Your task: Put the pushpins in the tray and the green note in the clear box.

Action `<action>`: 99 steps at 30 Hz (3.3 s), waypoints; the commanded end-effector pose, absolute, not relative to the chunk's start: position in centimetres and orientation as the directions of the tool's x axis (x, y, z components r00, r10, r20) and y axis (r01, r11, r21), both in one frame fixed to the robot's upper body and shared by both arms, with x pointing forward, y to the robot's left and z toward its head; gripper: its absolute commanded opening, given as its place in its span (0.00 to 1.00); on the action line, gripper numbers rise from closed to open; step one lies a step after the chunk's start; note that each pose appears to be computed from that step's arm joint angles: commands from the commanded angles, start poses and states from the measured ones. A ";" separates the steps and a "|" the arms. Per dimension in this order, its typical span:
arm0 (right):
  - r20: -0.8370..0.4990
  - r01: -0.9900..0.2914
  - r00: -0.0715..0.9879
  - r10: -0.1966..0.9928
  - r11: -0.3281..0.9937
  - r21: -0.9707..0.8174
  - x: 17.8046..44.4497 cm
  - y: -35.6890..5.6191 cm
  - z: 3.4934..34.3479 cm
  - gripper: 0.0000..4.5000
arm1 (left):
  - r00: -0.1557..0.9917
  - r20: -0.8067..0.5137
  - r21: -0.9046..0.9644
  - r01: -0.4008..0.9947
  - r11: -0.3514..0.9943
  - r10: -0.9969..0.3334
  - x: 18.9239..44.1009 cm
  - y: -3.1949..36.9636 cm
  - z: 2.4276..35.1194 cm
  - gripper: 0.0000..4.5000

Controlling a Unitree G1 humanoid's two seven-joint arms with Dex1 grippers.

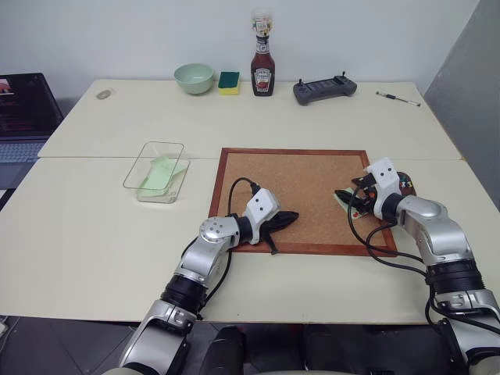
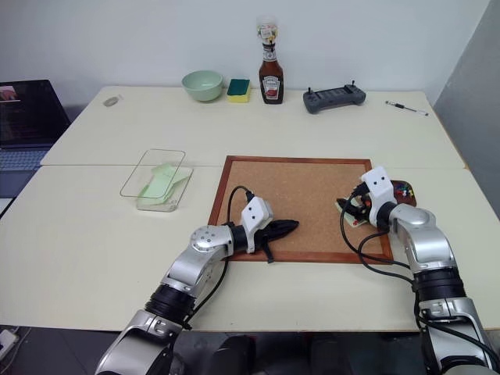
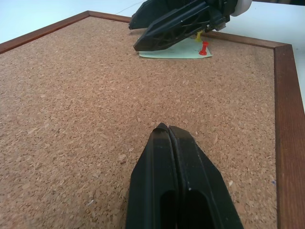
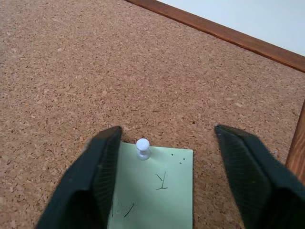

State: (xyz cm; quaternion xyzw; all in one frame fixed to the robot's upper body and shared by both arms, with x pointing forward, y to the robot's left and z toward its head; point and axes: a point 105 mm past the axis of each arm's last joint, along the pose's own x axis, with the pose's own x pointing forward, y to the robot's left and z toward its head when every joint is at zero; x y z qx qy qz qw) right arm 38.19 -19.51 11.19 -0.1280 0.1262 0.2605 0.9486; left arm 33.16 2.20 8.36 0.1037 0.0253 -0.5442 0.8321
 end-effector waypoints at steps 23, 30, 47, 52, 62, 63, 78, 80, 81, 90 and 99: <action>-0.219 -0.592 0.804 0.552 0.777 -0.215 37.5 -18.0 14.0 0.01 | 0.392 -0.165 0.152 0.917 0.369 -0.905 32.8 1.9 8.1 0.00; -0.189 -0.592 0.805 0.562 0.778 -0.209 37.4 -17.8 14.7 0.01 | 0.388 -0.172 0.149 0.919 0.366 -0.905 32.7 1.9 7.9 0.00; -0.148 -0.509 0.861 0.487 0.834 -0.215 37.6 -20.3 16.5 0.01 | 0.386 -0.186 0.157 0.920 0.360 -0.904 32.5 2.1 7.6 0.00; -0.154 -0.407 0.913 0.377 0.869 -0.281 37.4 -24.2 17.8 0.01 | 0.386 -0.186 0.163 0.919 0.359 -0.903 32.6 2.1 7.6 0.00; -0.279 -0.302 0.944 0.175 0.800 -0.519 37.7 -29.0 15.7 0.01 | 0.378 -0.190 0.173 0.921 0.347 -0.906 32.6 2.0 7.5 0.00; -0.288 -0.304 0.942 0.170 0.794 -0.526 37.8 -29.0 15.4 0.01 | 0.378 -0.189 0.174 0.921 0.348 -0.906 32.6 2.0 7.5 0.00; -0.305 -0.298 0.941 0.146 0.784 -0.544 38.7 -29.4 14.6 0.46 | 0.386 -0.192 0.180 0.918 0.354 -0.902 32.7 2.2 7.5 0.00; -0.299 -0.294 0.943 0.147 0.790 -0.538 38.6 -29.4 14.9 0.55 | 0.385 -0.191 0.180 0.918 0.354 -0.903 32.7 2.1 7.5 0.00; -0.298 -0.293 0.943 0.147 0.792 -0.536 38.6 -29.5 14.9 0.61 | 0.385 -0.191 0.181 0.918 0.354 -0.903 32.7 2.1 7.5 0.00; -0.295 -0.370 0.918 0.266 0.845 -0.386 36.1 -29.3 16.2 0.91 | 0.387 -0.188 0.185 0.917 0.354 -0.903 32.9 2.1 7.5 0.00; -0.352 -0.510 0.837 0.418 0.830 -0.227 32.5 -26.2 13.8 0.91 | 0.382 -0.185 0.189 0.918 0.349 -0.906 33.0 2.0 7.6 0.00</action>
